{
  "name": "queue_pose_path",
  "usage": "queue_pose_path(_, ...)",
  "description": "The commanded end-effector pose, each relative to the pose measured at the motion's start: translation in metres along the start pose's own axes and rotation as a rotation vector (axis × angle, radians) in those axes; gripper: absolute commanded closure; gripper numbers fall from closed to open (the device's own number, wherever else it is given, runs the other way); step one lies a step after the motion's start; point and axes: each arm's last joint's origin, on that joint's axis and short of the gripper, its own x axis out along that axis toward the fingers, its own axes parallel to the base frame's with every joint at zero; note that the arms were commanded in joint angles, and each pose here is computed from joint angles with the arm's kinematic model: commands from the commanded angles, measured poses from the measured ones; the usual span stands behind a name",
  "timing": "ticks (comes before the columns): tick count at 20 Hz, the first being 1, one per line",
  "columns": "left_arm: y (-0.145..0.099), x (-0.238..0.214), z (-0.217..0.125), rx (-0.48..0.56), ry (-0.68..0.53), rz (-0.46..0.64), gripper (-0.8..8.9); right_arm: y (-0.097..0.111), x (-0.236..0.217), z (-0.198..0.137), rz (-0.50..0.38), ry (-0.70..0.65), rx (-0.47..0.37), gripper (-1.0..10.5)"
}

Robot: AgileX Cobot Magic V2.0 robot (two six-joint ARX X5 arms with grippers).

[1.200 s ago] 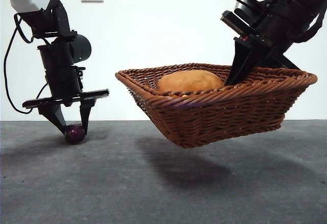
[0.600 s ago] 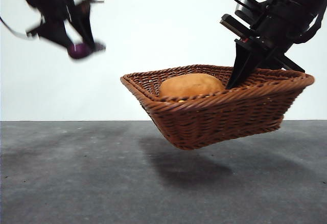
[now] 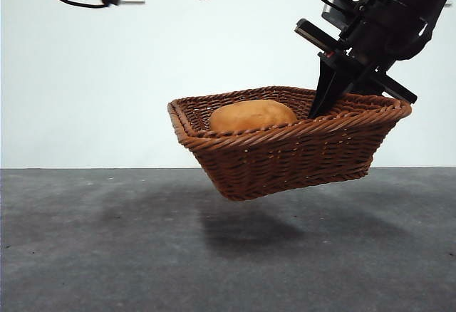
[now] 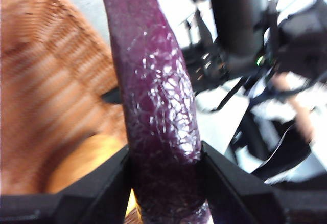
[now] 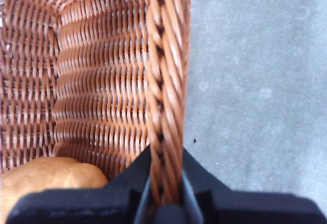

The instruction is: Help me put the vegetables on the table into the basket

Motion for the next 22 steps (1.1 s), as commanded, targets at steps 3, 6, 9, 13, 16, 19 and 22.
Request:
queue_pose_path(3,0.010,0.032,-0.014,-0.227,0.015,0.052,8.22,0.014,0.009,-0.004,0.010,0.013,-0.025,9.6)
queue_pose_path(6,0.021,0.045,-0.016,-0.349,0.015,0.093,8.22,0.019,0.010,-0.004,0.015,0.005,-0.045,9.6)
queue_pose_path(9,0.029,0.051,-0.020,-0.415,-0.004,0.191,8.22,0.019,0.010,-0.003,0.011,-0.002,-0.050,9.6)
queue_pose_path(13,0.036,0.063,-0.028,-0.487,0.026,0.249,8.22,0.024,0.012,-0.005,0.019,0.004,-0.069,9.6)
queue_pose_path(16,0.037,0.073,-0.029,-0.505,0.024,0.235,8.22,0.027,0.013,-0.008,0.020,0.025,-0.096,9.6)
queue_pose_path(19,0.039,0.074,-0.030,-0.530,0.012,0.258,8.14,0.029,0.014,-0.008,0.017,0.027,-0.101,9.6)
queue_pose_path(22,0.039,0.074,-0.030,-0.545,0.009,0.258,5.37,0.028,0.014,-0.009,0.016,0.033,-0.101,9.6)
